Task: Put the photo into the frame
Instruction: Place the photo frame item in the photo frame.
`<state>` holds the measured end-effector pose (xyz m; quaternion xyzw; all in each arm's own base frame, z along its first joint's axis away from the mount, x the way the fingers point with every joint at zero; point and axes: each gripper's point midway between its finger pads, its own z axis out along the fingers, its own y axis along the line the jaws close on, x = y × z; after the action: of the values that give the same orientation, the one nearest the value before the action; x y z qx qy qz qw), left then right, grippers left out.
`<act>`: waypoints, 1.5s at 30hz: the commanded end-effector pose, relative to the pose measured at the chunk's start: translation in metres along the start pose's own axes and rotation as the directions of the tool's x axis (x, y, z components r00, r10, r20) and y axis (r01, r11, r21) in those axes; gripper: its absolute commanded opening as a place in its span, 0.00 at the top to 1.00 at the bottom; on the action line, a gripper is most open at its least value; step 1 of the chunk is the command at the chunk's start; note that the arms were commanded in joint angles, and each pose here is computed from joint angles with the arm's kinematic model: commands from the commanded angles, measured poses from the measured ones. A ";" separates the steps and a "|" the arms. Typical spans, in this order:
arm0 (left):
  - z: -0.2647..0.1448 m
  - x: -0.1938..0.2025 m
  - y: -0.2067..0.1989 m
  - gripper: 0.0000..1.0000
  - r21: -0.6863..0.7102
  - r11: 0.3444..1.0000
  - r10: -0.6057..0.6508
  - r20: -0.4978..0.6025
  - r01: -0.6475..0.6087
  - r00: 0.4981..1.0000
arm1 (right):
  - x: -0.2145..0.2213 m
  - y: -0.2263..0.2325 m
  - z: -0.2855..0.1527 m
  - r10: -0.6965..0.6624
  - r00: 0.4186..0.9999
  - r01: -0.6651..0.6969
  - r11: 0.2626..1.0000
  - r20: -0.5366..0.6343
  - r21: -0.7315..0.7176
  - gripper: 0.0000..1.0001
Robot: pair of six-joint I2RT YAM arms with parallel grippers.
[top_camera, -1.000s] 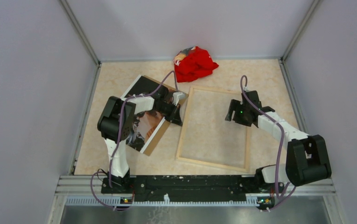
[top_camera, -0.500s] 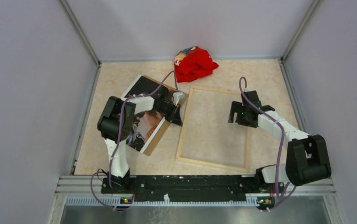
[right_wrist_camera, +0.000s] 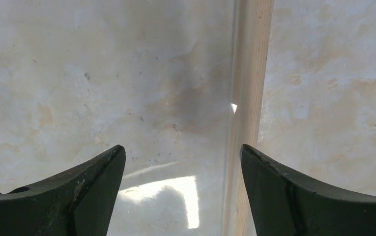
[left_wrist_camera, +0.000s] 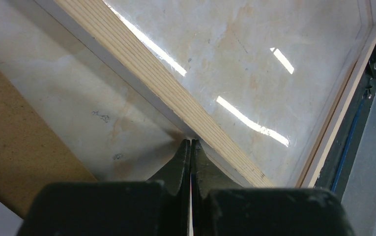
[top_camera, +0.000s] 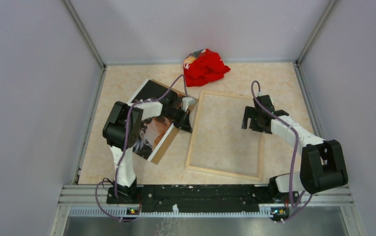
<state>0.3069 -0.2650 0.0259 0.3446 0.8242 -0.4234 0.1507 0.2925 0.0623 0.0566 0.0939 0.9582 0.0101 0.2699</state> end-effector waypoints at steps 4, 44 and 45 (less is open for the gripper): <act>0.001 -0.003 -0.003 1.00 0.010 1.000 0.026 -0.007 -0.026 1.000 | -0.025 -0.002 -0.008 0.001 0.996 -0.004 1.000 0.085 0.030 0.11; 0.014 -0.004 0.008 1.00 0.008 1.000 0.000 -0.015 0.000 1.000 | 0.015 0.033 0.008 0.121 0.993 -0.121 0.975 -0.008 -0.187 0.34; 0.014 -0.004 0.007 1.00 0.008 1.000 0.000 -0.016 0.000 1.000 | 0.016 0.036 0.008 0.119 0.993 -0.119 0.974 -0.011 -0.190 0.35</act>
<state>0.3065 -0.2649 0.0249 0.3338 0.8290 -0.4288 0.1319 0.2942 0.0442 0.0410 0.1468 0.9445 0.0186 0.2934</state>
